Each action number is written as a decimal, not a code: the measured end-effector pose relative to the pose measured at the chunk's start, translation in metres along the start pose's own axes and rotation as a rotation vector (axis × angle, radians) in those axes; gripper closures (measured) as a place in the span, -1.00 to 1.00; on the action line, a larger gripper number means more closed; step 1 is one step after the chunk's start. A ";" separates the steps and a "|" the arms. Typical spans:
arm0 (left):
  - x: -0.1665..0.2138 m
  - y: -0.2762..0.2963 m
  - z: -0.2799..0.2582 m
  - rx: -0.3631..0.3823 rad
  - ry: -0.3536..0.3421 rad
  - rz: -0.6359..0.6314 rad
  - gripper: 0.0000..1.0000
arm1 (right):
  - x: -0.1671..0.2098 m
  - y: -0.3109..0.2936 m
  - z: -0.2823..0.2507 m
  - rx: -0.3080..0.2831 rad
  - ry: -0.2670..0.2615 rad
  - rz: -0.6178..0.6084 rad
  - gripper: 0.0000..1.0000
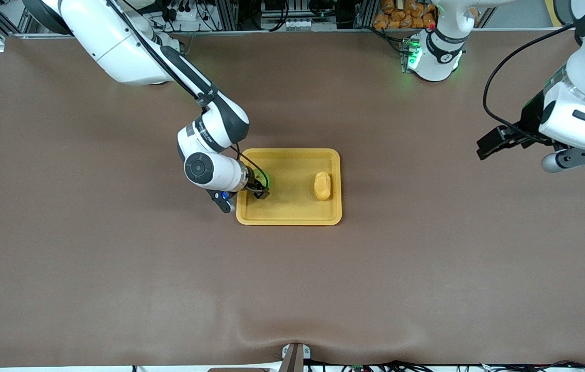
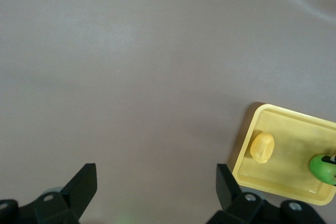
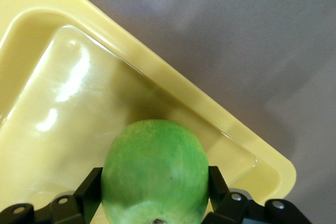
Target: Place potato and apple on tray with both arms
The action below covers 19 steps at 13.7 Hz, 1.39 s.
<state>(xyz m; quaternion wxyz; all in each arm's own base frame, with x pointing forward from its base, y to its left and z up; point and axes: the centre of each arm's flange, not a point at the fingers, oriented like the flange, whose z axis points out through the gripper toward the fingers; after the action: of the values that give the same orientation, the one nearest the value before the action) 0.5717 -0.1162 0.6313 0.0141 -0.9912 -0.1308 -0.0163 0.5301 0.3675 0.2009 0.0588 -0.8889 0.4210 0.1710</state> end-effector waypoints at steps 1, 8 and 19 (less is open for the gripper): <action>-0.003 -0.001 -0.002 0.005 -0.007 0.003 -1.00 | 0.002 0.000 0.002 -0.002 -0.001 0.003 -0.69; -0.017 -0.010 -0.025 0.010 0.007 0.095 -1.00 | 0.009 -0.005 -0.007 -0.011 -0.002 0.028 -1.00; -0.023 -0.053 -0.019 0.041 -0.041 0.188 -1.00 | 0.048 -0.001 -0.100 -0.145 -0.013 0.065 -1.00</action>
<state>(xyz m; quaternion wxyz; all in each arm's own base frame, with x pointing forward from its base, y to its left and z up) 0.5356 -0.0716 0.6510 0.0329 -0.9987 -0.0375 0.0081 0.5842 0.3080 0.2768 -0.0087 -0.8755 0.4356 0.2088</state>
